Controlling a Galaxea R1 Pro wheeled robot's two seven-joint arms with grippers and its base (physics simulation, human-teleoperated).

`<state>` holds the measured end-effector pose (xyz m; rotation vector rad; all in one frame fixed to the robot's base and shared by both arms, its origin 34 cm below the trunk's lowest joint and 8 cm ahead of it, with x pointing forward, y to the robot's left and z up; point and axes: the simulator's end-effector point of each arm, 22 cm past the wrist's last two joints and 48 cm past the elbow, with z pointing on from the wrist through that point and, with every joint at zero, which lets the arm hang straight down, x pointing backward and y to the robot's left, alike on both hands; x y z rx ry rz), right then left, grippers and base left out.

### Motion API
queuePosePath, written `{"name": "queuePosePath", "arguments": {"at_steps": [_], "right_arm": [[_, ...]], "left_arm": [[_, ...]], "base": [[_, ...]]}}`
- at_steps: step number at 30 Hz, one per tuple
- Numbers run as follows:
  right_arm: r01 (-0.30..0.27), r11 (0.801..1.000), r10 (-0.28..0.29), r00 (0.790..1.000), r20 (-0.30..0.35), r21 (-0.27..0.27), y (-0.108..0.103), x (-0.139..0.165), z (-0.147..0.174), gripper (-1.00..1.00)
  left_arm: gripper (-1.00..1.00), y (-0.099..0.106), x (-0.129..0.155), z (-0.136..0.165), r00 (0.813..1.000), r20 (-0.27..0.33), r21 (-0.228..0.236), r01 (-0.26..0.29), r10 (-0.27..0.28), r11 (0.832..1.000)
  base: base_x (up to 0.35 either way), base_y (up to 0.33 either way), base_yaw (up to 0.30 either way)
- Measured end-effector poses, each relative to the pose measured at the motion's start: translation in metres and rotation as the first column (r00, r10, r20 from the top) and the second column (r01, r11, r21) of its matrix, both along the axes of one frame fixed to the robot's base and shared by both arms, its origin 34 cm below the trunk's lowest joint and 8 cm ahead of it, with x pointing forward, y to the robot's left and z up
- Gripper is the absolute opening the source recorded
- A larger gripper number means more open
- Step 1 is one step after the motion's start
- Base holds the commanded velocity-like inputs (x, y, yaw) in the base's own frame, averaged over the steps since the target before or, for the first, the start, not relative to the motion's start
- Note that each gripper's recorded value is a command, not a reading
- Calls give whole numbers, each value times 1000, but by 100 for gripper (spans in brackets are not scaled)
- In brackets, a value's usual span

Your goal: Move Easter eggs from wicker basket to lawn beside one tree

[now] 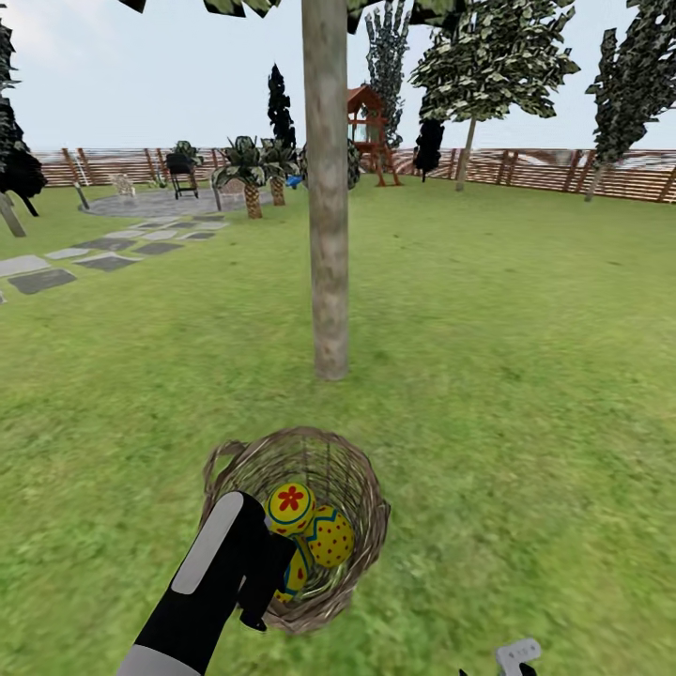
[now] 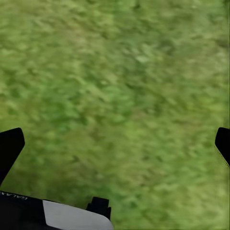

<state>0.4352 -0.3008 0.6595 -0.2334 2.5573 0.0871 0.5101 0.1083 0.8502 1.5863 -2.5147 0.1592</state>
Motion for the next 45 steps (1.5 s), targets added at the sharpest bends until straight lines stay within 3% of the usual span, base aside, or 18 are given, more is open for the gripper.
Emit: {"name": "queuePosePath", "arguments": {"at_steps": [45], "right_arm": [[0, 1000, 0, 1000, 5, 1, 1, 2, 1, 100]], "left_arm": [[-100, -2, 1, 2, 1000, 8, -2, 3, -3, 1000]], "base": [[337, 0, -15]]}}
